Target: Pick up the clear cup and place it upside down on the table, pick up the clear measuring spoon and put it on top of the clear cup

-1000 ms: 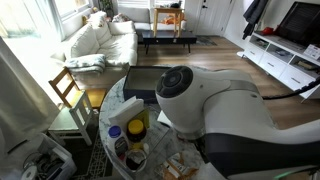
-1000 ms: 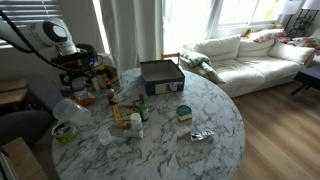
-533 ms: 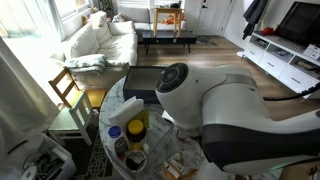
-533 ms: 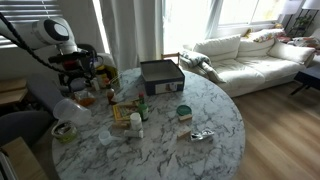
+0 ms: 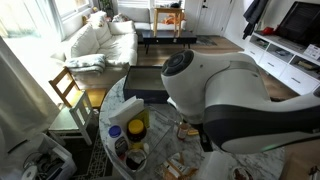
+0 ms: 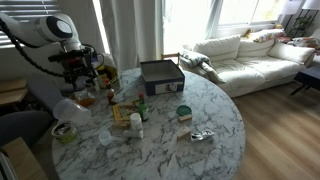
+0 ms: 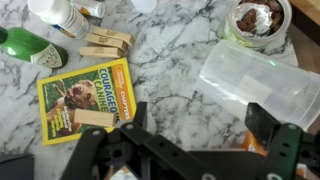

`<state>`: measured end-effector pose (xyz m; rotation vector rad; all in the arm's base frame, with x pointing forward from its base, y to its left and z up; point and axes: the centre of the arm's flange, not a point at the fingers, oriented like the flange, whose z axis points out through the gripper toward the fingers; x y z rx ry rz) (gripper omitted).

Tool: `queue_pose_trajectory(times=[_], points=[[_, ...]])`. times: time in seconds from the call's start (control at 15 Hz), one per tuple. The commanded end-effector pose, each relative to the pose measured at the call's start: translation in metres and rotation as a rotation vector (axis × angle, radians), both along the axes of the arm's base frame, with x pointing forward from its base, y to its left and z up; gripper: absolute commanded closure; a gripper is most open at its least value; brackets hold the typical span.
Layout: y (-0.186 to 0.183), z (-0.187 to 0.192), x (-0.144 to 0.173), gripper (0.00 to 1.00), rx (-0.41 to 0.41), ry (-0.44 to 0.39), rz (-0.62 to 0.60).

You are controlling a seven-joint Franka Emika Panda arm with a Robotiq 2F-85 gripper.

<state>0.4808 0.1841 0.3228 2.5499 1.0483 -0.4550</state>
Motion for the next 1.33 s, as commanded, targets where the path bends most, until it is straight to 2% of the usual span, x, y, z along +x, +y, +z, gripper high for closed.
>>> queue_pose_trajectory(times=[0.0,0.4,0.73,0.8,1.27], points=[[-0.033,0.020,-0.008,0.00,0.005,-0.056,-0.192],[-0.087,0.015,-0.040,0.00,0.063,-0.043,-0.512],[-0.101,-0.006,-0.078,0.00,0.138,-0.013,-0.768],[-0.097,-0.002,-0.051,0.00,0.098,0.010,-0.679],[-0.096,-0.001,-0.051,0.00,0.101,0.005,-0.685]])
